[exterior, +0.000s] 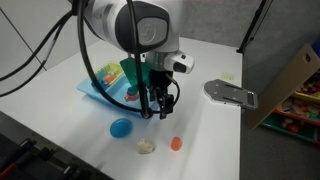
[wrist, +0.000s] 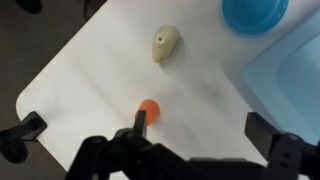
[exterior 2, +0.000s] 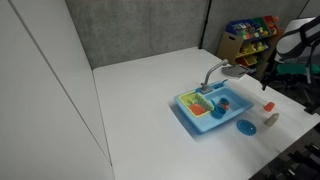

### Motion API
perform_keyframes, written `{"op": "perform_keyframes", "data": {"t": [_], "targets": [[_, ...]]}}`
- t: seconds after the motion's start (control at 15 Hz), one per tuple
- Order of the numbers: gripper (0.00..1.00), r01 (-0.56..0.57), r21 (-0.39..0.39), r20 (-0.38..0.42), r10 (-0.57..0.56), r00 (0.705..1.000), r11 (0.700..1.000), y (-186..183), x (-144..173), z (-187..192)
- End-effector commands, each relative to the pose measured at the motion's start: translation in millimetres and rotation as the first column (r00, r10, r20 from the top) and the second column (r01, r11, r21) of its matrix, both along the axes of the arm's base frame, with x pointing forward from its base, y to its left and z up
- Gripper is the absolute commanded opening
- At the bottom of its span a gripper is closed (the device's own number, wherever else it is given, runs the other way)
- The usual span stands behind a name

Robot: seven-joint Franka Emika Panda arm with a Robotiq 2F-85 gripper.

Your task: Stack the orange cup on the blue cup in the sink

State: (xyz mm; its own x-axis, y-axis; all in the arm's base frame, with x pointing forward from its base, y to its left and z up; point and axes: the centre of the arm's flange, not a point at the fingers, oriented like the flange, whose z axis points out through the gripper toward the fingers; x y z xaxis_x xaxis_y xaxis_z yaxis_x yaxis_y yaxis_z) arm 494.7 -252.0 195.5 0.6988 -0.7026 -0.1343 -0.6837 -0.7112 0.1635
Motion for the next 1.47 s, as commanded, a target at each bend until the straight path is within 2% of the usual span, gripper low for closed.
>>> {"op": "perform_keyframes", "data": {"t": [0.0, 0.2, 0.4, 0.67, 1.4], "targets": [[1.0, 0.003, 0.0, 0.002, -0.003, 1.0, 1.0, -0.9, 1.5, -0.2], [1.0, 0.015, -0.022, 0.016, -0.015, 1.0, 1.0, -0.2, 1.6, 0.9], [1.0, 0.045, -0.044, 0.084, -0.041, 0.996, 0.998, -14.0, -0.5, -1.5], [1.0, 0.081, -0.067, 0.124, -0.072, 0.99, 0.994, -34.8, -6.0, -9.0], [1.0, 0.177, -0.128, 0.119, -0.162, 0.98, 0.976, -71.2, -32.8, -63.2]]}}
